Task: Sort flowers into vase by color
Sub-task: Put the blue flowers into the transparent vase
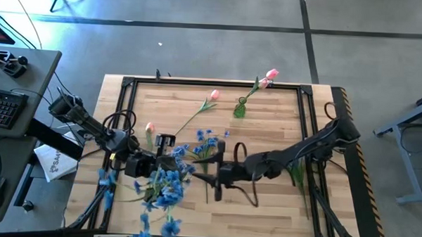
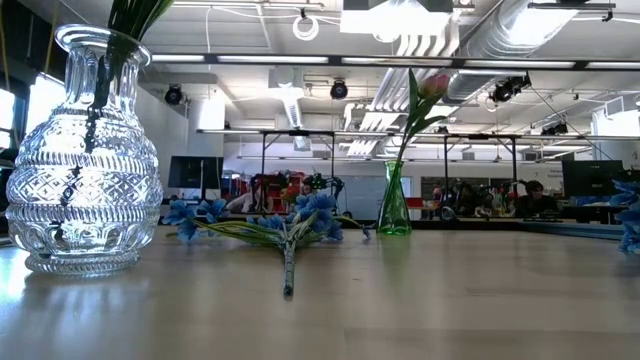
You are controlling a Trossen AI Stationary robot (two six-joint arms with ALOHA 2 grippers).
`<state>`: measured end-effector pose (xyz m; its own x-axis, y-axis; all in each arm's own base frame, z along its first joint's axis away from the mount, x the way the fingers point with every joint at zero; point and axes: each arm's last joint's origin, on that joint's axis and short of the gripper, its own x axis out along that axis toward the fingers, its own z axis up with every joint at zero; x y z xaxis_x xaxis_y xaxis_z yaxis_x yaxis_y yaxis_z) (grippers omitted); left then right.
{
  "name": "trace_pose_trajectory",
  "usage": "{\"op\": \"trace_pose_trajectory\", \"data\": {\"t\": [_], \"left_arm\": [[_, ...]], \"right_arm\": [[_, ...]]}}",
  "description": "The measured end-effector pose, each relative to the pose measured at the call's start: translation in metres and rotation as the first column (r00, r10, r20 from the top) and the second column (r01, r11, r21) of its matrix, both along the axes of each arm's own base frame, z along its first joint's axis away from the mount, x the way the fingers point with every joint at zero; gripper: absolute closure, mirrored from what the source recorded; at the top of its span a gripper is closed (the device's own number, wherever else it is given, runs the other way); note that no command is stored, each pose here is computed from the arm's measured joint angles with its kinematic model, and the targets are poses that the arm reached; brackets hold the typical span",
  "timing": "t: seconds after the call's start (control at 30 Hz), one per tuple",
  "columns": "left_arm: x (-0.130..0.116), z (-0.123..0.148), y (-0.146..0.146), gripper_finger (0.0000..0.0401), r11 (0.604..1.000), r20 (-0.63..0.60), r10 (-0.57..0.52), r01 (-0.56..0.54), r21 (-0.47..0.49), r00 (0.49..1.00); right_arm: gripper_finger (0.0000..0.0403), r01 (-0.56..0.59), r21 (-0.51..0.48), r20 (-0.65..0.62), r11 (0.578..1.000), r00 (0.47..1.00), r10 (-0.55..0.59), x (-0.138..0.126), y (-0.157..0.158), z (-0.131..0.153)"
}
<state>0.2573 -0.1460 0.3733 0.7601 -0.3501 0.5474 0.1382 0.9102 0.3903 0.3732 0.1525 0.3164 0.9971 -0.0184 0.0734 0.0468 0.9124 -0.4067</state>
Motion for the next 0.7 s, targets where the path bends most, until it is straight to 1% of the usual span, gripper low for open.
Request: {"op": "trace_pose_trajectory", "data": {"t": [0.1, 0.23, 0.33, 0.43, 0.67, 0.7], "left_arm": [[0.0003, -0.0005, -0.0001, 0.0401, 1.0, -0.007, 0.004, -0.004, 0.0, 1.0], [0.0018, -0.003, -0.0005, 0.04, 1.0, -0.038, 0.014, -0.014, 0.007, 0.999], [0.002, -0.0031, -0.0004, 0.04, 1.0, -0.04, 0.018, -0.018, 0.006, 0.999], [0.0023, -0.0037, -0.0005, 0.04, 1.0, -0.046, 0.02, -0.02, 0.009, 0.999], [0.0039, -0.0061, -0.0002, 0.04, 0.998, -0.081, 0.055, -0.055, 0.007, 0.995], [0.0041, -0.0065, -0.0003, 0.04, 0.998, -0.084, 0.055, -0.055, 0.009, 0.995]], "right_arm": [[0.0238, 0.004, 0.004, 0.008, 1.0, 1.0, -0.004, 0.0031, 0.0011, 0.0021], [0.0239, -0.053, 0.002, 0.015, 0.999, 0.998, 0.053, 0.0033, 0.0032, 0.003], [0.0252, -0.063, 0.005, 0.02, 0.998, 0.998, 0.063, 0.0021, 0.0059, 0.0036], [0.0283, -0.072, 0.004, 0.021, 0.997, 0.997, 0.072, 0.0018, 0.0067, 0.0037], [0.0386, -0.081, 0.008, 0.024, 0.997, 0.996, 0.081, 0.002, 0.0066, 0.004], [0.0393, -0.08, 0.011, 0.024, 0.997, 0.996, 0.08, 0.0019, 0.0066, 0.0039]]}}
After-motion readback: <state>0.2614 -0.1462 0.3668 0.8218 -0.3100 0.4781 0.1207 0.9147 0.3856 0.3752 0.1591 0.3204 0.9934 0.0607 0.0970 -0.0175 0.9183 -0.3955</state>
